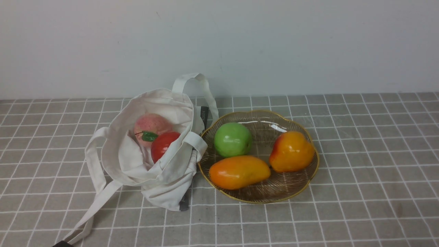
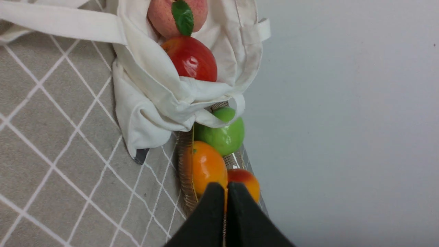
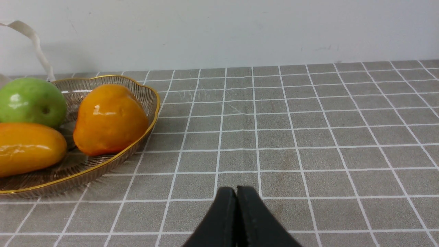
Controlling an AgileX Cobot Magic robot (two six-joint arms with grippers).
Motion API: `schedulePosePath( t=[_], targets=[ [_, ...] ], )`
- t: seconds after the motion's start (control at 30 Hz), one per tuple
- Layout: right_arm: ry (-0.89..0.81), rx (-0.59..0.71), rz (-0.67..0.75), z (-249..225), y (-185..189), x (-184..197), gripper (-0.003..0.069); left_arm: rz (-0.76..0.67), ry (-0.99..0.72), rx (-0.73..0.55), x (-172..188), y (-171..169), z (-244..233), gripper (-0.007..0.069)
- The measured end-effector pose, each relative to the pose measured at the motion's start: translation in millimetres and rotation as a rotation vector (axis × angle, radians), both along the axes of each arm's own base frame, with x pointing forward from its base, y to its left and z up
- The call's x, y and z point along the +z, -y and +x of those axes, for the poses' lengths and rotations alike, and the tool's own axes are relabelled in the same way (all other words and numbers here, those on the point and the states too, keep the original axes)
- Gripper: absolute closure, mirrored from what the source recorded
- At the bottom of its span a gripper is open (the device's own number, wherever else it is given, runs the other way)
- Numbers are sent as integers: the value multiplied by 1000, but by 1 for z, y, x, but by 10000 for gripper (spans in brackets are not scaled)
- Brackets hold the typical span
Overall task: Take the fruit out of the bag on the grey coffee tablecloth and place them on the plate.
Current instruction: 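Reach into the cloth bag and grasp the peach with the left gripper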
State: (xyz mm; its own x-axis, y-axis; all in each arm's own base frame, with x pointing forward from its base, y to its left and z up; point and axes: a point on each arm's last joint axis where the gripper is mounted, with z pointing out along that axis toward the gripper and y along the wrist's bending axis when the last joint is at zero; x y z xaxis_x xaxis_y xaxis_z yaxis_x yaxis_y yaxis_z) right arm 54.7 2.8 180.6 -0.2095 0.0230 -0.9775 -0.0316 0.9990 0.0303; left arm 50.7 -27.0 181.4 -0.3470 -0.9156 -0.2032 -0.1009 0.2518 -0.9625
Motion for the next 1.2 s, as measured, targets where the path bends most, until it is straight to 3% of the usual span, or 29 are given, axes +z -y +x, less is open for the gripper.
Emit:
schedulePosePath(
  t=[0.2,0.3,0.4,0.57,0.73,0.97,1.2],
  targets=[
    [0,0,0,0,0,0,674,63,56,-41,15,2,-3,633],
    [0,0,0,0,0,0,674,217,210,-63,62,3,-9,633],
    [0,0,0,0,0,0,674,371,208,-104,84,4,-5,633],
    [0,0,0,0,0,0,674,711,-87,-347,98,7,30,633],
    [0,0,0,0,0,0,674,902,-441,-598,95,2,87,633],
    [0,0,0,0,0,0,674,896,-513,-739,96,9,165,597],
    [0,0,0,0,0,0,674,868,-504,-795,86,17,251,428]
  ],
)
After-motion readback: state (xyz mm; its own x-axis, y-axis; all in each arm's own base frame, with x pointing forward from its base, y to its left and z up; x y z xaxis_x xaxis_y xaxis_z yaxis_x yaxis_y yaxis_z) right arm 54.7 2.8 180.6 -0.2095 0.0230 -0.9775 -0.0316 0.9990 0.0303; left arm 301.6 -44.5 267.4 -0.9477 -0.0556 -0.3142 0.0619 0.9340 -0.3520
